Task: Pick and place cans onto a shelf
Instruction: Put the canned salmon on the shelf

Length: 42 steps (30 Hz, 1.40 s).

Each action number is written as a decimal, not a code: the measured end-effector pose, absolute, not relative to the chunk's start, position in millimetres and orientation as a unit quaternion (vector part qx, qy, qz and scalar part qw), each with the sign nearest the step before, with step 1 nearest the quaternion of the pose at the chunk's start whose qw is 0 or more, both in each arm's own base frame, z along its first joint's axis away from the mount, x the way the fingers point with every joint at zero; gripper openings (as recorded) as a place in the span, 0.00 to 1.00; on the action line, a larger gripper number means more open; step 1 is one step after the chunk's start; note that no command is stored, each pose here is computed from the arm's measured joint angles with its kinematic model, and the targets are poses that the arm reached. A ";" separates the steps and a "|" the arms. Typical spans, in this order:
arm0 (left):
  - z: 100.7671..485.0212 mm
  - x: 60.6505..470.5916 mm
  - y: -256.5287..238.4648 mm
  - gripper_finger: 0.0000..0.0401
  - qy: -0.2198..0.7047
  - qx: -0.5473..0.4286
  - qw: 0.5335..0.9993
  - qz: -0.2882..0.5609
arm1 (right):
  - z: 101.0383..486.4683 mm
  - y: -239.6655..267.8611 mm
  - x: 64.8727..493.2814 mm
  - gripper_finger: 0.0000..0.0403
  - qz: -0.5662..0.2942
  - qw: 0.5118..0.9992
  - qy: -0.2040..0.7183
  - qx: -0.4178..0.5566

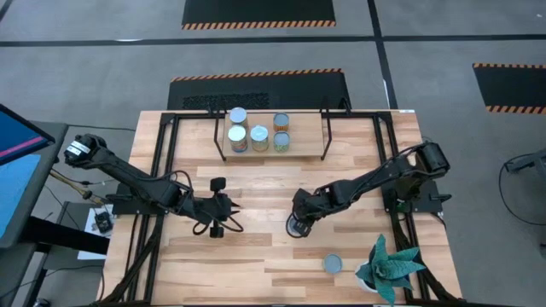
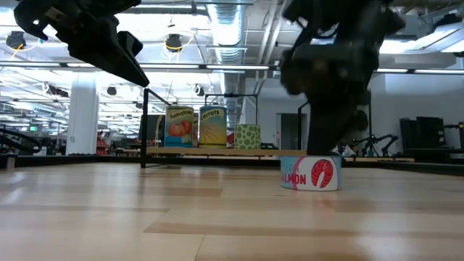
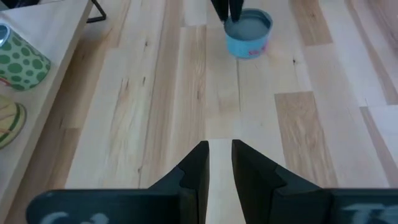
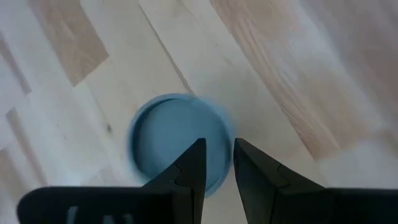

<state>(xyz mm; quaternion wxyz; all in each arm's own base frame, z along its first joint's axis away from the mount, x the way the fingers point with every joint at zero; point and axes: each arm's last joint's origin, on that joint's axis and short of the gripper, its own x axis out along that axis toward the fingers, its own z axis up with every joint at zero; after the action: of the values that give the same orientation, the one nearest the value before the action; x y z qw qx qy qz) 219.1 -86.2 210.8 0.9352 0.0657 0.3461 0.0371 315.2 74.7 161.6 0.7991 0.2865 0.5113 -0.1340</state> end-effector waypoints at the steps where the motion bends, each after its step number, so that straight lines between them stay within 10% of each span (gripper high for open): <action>1: 210.9 219.2 -86.3 0.15 0.345 0.065 0.935 0.037 | 158.1 75.0 316.1 0.27 -0.137 0.797 0.514 0.288; 24: 207.1 215.8 -84.6 0.15 0.371 0.117 0.921 0.023 | 169.1 59.9 343.2 0.02 -0.198 0.810 0.475 0.281; 42: 204.0 213.2 -85.1 0.15 0.396 0.073 0.915 0.004 | 263.9 -36.7 361.6 0.01 -0.287 0.810 0.502 0.098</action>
<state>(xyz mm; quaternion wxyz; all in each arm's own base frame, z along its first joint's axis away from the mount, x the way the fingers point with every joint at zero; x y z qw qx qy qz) 213.2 -85.1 204.0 0.9153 0.0726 0.3961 0.0036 361.6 -36.7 263.9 0.8098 0.0982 0.5020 -0.2873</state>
